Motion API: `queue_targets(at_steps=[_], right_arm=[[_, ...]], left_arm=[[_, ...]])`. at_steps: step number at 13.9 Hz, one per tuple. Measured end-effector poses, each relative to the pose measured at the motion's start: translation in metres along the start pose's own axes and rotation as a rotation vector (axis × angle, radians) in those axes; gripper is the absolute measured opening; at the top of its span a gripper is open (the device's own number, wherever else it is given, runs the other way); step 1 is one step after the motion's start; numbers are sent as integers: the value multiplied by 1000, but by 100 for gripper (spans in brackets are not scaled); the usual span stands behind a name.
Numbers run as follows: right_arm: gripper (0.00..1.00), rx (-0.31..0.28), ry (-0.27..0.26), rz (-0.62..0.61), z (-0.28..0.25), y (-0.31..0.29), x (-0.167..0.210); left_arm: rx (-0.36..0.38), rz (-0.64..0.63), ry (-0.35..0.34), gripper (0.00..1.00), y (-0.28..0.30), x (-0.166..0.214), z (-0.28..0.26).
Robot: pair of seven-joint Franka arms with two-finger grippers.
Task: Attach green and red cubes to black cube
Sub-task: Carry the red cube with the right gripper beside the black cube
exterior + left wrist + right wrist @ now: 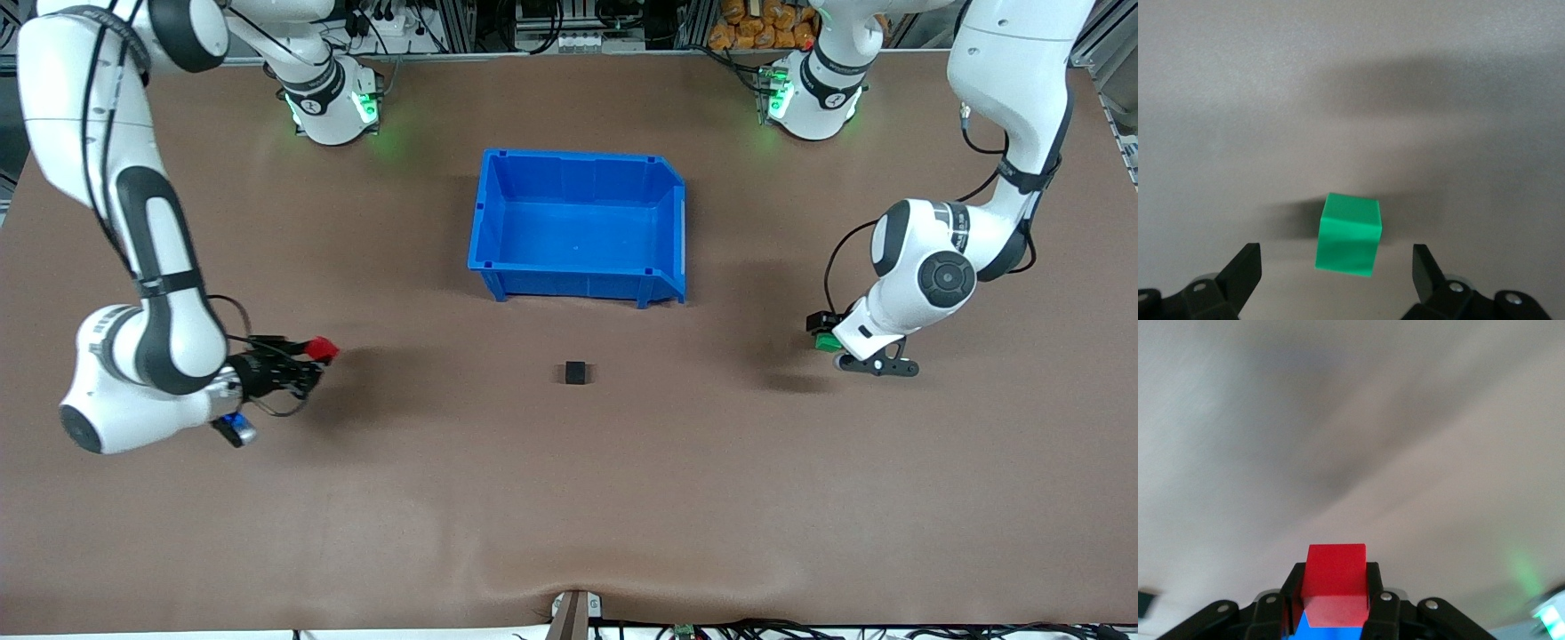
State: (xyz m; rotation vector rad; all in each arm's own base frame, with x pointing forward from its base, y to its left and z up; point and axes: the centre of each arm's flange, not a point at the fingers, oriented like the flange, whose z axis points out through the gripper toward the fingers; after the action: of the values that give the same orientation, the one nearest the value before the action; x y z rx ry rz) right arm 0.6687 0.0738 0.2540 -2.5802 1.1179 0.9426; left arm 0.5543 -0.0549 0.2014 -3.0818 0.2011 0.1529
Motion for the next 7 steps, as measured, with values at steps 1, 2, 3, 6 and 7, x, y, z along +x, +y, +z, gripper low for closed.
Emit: queue_targets(at_steps=[1,2,3,6,7], right_arm=[[40,12,29,77,6,-26,-23],[40,49,63,156,12,-51,-43],[40,100,85,228,19,-74,-61],[40,295,134,412,41,-131,-105],[40,348,146,468,49,-145,-117]], left_arm=[[-1,1,-3,100,0,1,3],[-1,1,-6,100,0,3,5],[-3,1,-7,100,1,3,8],[-7,3,3,97,2,7,16],[-8,4,4,97,3,7,18]])
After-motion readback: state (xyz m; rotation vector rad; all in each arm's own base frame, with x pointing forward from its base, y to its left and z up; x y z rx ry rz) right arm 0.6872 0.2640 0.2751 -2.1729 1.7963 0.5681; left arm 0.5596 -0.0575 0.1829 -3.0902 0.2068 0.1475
